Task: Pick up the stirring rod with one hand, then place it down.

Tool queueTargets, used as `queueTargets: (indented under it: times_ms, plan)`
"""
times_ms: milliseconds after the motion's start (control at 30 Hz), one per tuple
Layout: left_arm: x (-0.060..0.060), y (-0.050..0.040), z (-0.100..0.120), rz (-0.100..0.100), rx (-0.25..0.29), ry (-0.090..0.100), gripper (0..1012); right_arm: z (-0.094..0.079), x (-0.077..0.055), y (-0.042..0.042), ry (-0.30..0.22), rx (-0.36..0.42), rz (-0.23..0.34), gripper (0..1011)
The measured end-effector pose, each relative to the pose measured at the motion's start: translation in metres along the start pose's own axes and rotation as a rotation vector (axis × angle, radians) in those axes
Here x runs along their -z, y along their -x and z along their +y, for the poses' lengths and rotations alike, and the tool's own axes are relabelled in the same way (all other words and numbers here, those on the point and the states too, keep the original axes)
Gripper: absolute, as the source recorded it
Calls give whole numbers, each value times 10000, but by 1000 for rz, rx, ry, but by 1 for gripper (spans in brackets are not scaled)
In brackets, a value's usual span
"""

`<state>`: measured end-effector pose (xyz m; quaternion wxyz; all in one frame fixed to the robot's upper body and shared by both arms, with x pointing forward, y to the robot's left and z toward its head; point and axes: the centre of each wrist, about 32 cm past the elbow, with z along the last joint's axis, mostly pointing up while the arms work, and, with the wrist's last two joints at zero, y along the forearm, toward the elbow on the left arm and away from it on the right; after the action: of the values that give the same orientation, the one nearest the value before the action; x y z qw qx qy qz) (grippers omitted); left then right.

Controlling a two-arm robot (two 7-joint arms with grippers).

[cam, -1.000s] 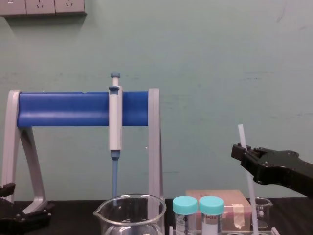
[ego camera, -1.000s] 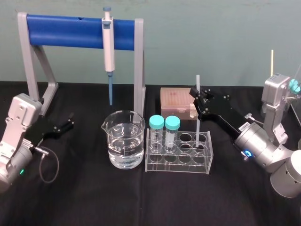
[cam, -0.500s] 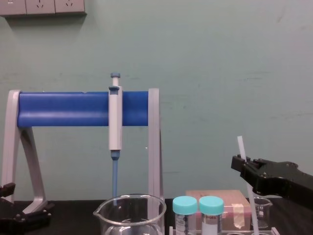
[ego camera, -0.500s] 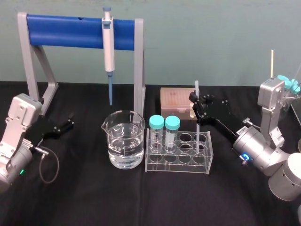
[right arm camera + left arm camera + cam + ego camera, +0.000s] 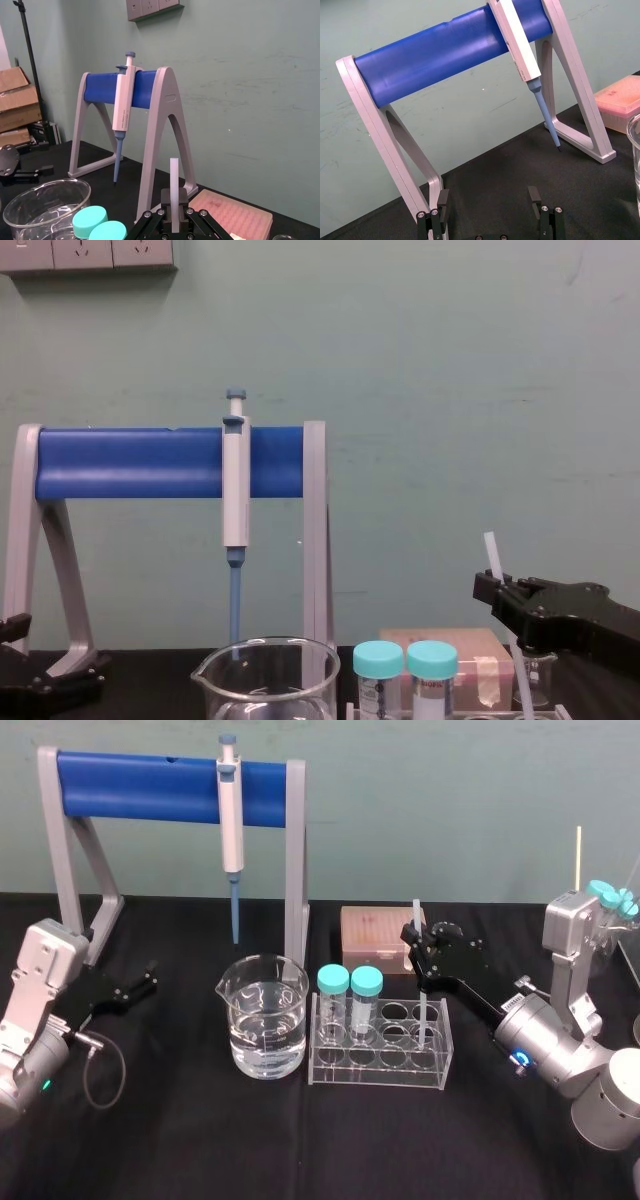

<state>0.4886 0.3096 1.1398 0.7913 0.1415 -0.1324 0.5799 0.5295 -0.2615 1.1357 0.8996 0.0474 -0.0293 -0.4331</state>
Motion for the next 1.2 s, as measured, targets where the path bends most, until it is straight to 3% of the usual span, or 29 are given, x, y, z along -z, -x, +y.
queueTargets:
  times_ms: [400,667,900,1033,1200]
  plan:
    - [0,0,0,0,0,0,1000,0,-1,-1,-1,0,1,104]
    - [0,0,0,0,0,0,1000,0,-1,-1,-1,-1,2,388]
    - [0,0,0,0,0,0,1000,0,-1,-1,-2,-1,3,565]
    - [0,0,0,0,0,0,1000,0,-1,-1,-2,-1,3,731]
    - [0,0,0,0,0,0,1000,0,-1,-1,-2,-1,4,862]
